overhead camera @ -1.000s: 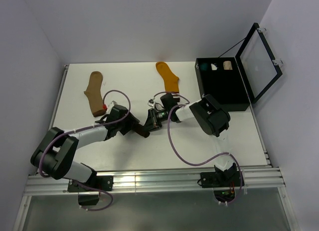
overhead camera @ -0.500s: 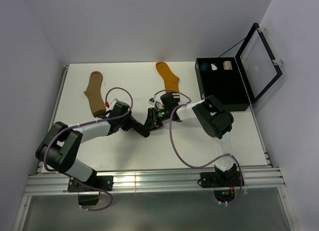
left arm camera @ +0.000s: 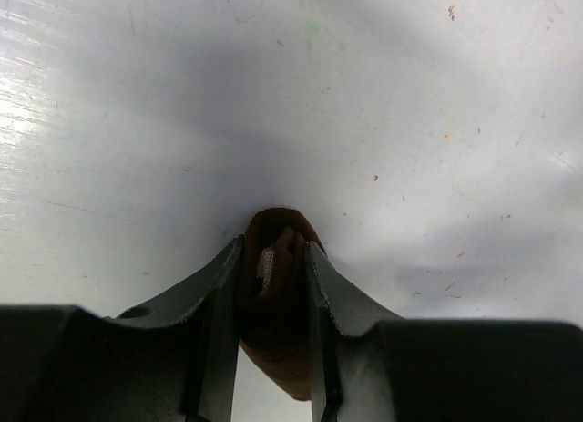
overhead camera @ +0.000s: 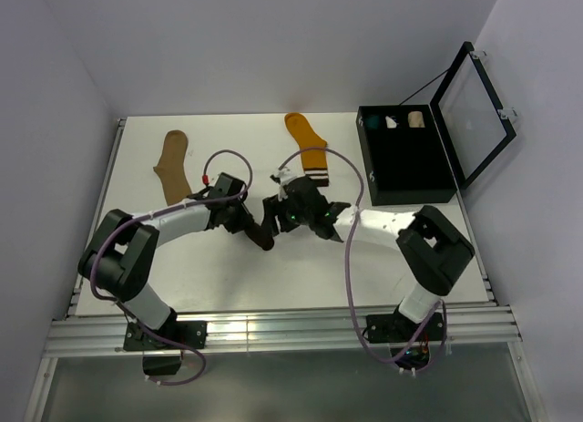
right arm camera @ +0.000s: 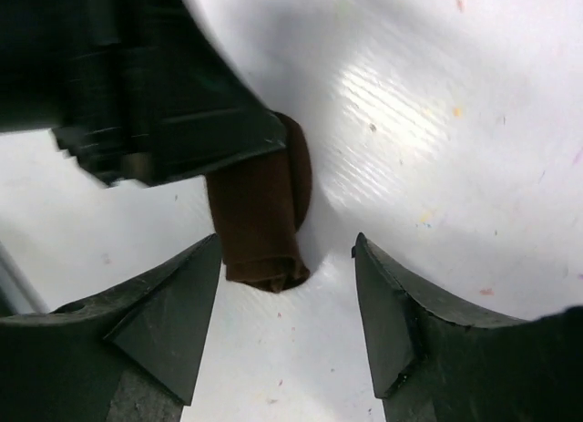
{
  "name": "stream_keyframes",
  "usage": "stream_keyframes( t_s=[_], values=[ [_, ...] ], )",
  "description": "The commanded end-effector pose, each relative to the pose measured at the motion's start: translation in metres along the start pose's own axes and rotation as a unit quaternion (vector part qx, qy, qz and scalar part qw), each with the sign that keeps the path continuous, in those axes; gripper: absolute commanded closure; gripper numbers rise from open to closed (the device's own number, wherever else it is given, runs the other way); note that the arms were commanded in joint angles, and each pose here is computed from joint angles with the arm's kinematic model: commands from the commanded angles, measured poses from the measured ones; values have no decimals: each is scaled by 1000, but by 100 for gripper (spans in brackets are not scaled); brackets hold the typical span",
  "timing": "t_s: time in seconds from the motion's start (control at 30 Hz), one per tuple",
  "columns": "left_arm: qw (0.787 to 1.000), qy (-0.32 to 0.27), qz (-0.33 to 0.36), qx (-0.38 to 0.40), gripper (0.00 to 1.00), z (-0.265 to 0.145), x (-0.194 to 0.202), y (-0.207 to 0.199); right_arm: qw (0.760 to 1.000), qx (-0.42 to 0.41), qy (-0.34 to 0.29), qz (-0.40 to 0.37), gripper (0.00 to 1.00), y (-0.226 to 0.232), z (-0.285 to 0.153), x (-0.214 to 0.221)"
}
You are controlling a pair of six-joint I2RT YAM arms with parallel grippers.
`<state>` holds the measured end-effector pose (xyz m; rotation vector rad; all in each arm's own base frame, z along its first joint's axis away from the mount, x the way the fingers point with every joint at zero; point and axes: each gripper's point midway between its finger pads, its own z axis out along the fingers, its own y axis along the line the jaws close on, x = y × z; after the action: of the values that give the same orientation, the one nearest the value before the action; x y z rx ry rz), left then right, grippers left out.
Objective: Roll the socks
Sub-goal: Roll the sock at the center of the board.
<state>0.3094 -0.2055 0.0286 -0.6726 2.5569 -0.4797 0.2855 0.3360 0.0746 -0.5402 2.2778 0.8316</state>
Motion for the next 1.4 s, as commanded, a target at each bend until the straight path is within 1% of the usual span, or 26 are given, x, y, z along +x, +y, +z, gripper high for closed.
stream_keyframes(
  t_s=[0.0, 0.03, 0.1, 0.13, 0.17, 0.2, 0.27, 0.3, 0.37, 0.4, 0.67, 0.7, 0.97, 1.03, 1.17, 1.2, 1.23, 1.27, 1.3, 1.37],
  values=[
    [998, 36, 26, -34, 77, 0, 13, 13, 983, 113, -70, -130, 32, -6, -9, -18],
    [998, 38, 29, -35, 77, 1, 12, 11, 980, 106, -71, -151, 31, 10, -7, -11],
    [998, 43, 33, -39, 77, 1, 13, 12, 973, 123, -84, -179, 30, 15, -5, -12],
    [998, 44, 34, -42, 76, 1, 12, 12, 970, 130, -81, -189, 30, 16, -1, -8],
    [998, 44, 35, -41, 76, 1, 12, 11, 967, 125, -82, -206, 30, 29, 2, -5],
    [998, 43, 37, -41, 76, 0, 11, 11, 961, 142, -89, -220, 29, 28, 2, -7],
    [998, 43, 37, -40, 76, -1, 11, 10, 956, 143, -86, -242, 28, 40, 10, 1],
    [998, 42, 38, -38, 76, -1, 10, 8, 951, 157, -81, -255, 28, 37, 14, 5],
    [998, 44, 38, -36, 76, -1, 11, 8, 946, 169, -83, -264, 28, 41, 19, 3],
    [998, 46, 37, -36, 76, 0, 11, 8, 944, 167, -78, -272, 27, 45, 23, 10],
    [998, 52, 38, -29, 77, 1, 14, 5, 943, 165, -69, -279, 28, 48, 37, 21],
    [998, 52, 37, -29, 77, 1, 14, 6, 939, 166, -61, -293, 28, 45, 40, 25],
    [997, 52, 41, -26, 77, -1, 13, 3, 939, 171, -41, -297, 29, 34, 53, 45],
    [997, 53, 41, -26, 77, 0, 13, 4, 939, 171, -32, -298, 30, 29, 55, 52],
    [997, 52, 42, -25, 77, 1, 13, 3, 940, 168, -9, -296, 39, 20, 60, 64],
    [998, 51, 43, -23, 77, 0, 13, 2, 941, 166, -4, -296, 47, 17, 61, 66],
    [997, 52, 42, -24, 76, 0, 13, 4, 941, 166, 1, -295, 51, 14, 60, 68],
    [998, 50, 42, -22, 76, 0, 12, 2, 946, 163, 3, -278, 56, 13, 60, 70],
    [998, 48, 42, -19, 76, -2, 11, 1, 948, 162, 5, -274, 65, 10, 59, 70],
    [998, 46, 42, -15, 74, -2, 10, 0, 951, 154, 16, -267, 75, 7, 57, 75]
  ],
)
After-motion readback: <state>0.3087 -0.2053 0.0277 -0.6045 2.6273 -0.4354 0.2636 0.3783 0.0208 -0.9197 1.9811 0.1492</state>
